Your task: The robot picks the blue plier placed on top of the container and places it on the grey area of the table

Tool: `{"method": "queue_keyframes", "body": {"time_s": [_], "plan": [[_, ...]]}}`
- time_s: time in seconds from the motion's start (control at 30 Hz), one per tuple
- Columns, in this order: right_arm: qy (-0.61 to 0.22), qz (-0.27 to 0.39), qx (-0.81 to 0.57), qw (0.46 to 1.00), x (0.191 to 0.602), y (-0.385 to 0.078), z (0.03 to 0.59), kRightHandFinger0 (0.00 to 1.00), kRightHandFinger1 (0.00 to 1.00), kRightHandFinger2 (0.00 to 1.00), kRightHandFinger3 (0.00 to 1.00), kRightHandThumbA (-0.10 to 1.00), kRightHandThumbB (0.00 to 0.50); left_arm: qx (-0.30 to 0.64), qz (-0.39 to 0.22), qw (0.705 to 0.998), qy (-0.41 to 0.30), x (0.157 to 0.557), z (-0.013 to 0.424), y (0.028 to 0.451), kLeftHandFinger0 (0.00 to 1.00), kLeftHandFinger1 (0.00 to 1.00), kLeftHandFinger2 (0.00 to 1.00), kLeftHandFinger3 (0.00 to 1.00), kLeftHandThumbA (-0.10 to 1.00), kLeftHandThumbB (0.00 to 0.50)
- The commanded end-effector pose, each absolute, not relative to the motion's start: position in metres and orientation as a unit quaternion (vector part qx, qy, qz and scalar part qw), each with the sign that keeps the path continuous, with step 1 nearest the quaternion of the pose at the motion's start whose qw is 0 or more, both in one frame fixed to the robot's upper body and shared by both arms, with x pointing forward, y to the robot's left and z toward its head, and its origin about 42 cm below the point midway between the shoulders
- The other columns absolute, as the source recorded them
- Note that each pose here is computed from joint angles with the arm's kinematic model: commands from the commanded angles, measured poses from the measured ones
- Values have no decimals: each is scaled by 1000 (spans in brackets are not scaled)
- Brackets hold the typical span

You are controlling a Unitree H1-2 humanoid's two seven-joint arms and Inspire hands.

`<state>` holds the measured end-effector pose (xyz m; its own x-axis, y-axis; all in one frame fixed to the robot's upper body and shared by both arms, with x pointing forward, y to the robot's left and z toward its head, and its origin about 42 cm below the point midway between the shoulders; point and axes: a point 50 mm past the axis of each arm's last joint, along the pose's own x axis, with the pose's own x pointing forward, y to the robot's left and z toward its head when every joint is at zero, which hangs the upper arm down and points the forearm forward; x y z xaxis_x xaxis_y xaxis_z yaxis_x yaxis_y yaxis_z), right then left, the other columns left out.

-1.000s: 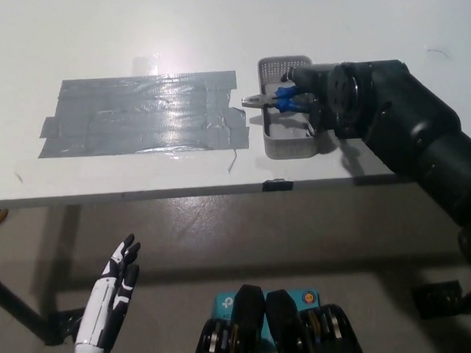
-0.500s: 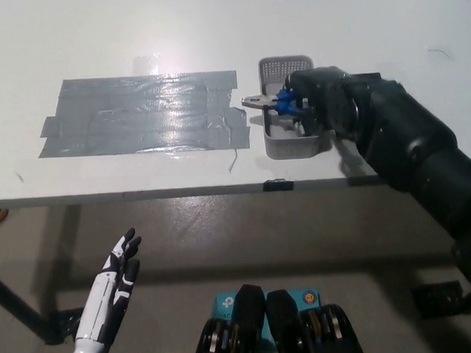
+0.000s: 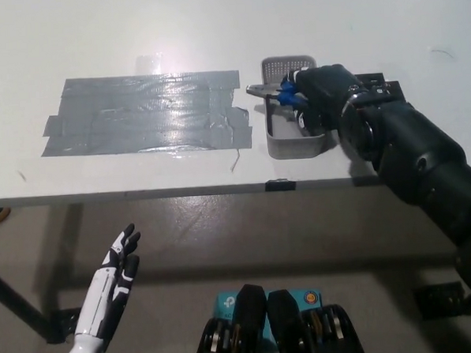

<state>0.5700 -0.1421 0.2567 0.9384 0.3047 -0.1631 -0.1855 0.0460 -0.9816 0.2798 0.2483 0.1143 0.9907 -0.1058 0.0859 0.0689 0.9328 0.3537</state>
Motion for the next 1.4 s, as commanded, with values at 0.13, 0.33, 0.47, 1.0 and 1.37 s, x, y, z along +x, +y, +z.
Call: {"method": "queue_keyframes", "body": {"time_s": [0.13,0.33,0.47,1.0,1.37], "plan": [[-160,84,-662,728,585,-151,326,79,434,703,609,-81,121,191,-57,977,-76,286,126,252,1000,1000,1000,1000,1000,123],[-191,78,-640,740,586,-137,352,31,407,706,327,-100,115,189,-57,978,-73,285,125,251,1000,1000,1000,1000,1000,119],[-215,69,-634,740,586,-130,372,66,454,747,364,-77,164,189,-56,977,-74,286,124,251,1000,1000,1000,1000,1000,118],[-263,93,-597,752,576,-58,385,63,480,782,716,-100,174,186,-54,978,-81,285,127,250,1000,1000,1000,1000,1000,101],[-236,132,-563,781,559,9,369,137,491,795,778,-99,139,187,-54,978,-79,286,129,248,1000,1000,1000,1000,1000,108]]}}
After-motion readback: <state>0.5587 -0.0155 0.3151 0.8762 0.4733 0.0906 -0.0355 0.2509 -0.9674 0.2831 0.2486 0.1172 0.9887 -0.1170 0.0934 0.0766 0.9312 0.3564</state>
